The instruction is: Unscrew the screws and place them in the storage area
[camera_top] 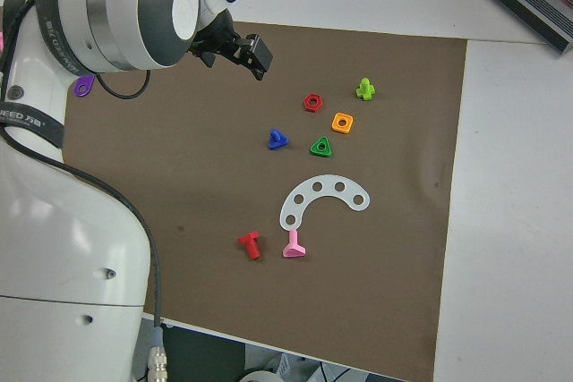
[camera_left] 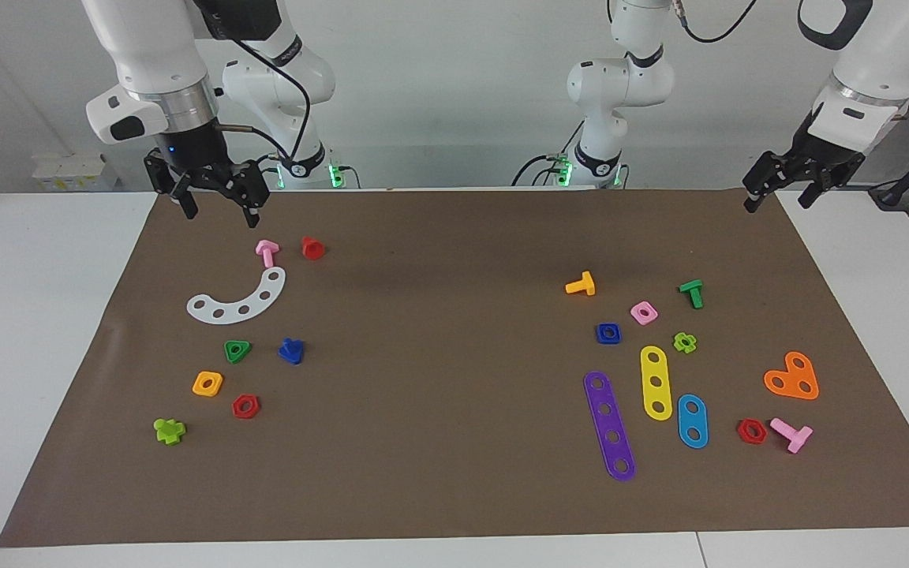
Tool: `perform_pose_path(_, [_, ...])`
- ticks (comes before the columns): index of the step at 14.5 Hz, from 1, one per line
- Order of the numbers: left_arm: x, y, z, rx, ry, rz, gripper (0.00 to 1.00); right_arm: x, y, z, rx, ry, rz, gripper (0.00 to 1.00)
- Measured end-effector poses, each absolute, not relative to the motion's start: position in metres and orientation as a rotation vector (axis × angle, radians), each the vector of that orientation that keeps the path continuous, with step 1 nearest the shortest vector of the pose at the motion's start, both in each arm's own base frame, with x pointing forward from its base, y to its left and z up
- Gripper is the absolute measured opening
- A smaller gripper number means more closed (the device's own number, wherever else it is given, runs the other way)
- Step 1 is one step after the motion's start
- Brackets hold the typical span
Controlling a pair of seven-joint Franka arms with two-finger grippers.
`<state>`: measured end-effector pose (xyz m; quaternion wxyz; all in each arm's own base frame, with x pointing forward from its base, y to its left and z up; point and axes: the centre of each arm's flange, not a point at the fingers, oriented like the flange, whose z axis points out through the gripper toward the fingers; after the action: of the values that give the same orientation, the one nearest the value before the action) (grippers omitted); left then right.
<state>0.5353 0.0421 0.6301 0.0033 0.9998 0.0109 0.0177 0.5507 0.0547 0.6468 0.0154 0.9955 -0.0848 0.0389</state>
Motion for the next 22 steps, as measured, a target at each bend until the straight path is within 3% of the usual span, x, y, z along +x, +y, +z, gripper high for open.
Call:
perform_pose_path(6, [0.535,0.042,0.63,3.134,0.034,0.056,1.0,0.544,0.054,0.644,3.097,-0.122,0.024,1.0])
perform_pose_path(22, [0.535,0.042,0.63,3.134,0.034,0.056,1.0,0.541,0.061,0.632,3.127,-0.106,-0.026,1.0])
